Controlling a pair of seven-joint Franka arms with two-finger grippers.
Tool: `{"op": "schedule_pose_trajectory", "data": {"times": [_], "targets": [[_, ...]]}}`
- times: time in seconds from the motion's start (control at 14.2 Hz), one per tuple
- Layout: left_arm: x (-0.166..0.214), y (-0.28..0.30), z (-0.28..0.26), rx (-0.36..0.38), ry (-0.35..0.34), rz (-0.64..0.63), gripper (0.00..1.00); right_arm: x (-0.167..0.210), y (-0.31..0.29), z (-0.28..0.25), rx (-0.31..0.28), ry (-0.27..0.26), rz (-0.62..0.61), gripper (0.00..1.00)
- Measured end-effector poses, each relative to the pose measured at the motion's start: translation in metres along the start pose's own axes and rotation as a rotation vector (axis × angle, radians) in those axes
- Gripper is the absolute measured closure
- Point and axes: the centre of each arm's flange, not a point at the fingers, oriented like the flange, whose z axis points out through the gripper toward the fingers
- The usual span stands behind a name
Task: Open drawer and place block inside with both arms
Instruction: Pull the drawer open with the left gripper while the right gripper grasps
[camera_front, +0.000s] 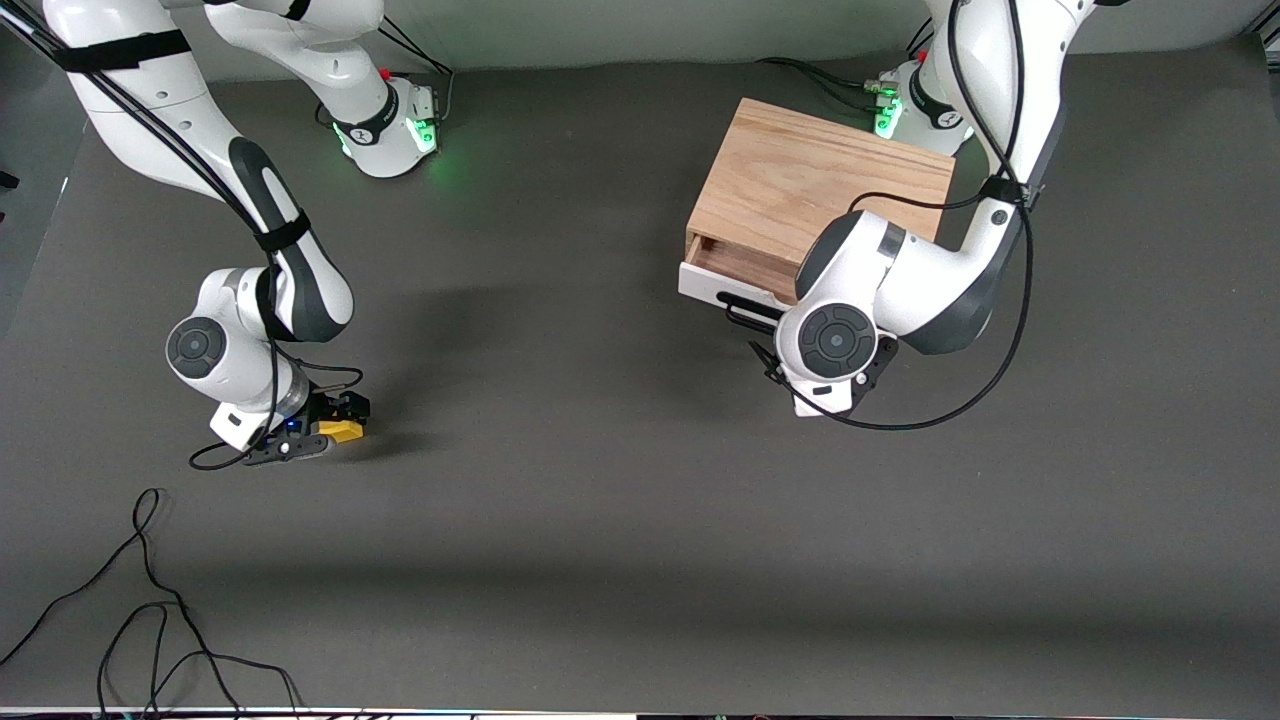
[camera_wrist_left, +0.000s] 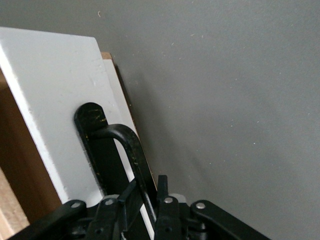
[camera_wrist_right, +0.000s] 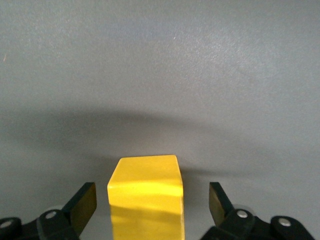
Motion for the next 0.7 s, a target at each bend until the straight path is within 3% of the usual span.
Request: {"op": "schedule_pose_trajectory", "data": {"times": [0.63, 0.7], "targets": [[0.004, 0.015, -0.012, -0.046, 0.029, 0.010, 0.82, -0.007, -0.001, 0.009, -0.001, 0.006, -0.002, 0.00], [0.007, 0.017, -0.019, -0.061, 0.057, 0.043, 0.77, -0.007, -0.001, 0.010, -0.002, 0.006, -0.002, 0.00]]}}
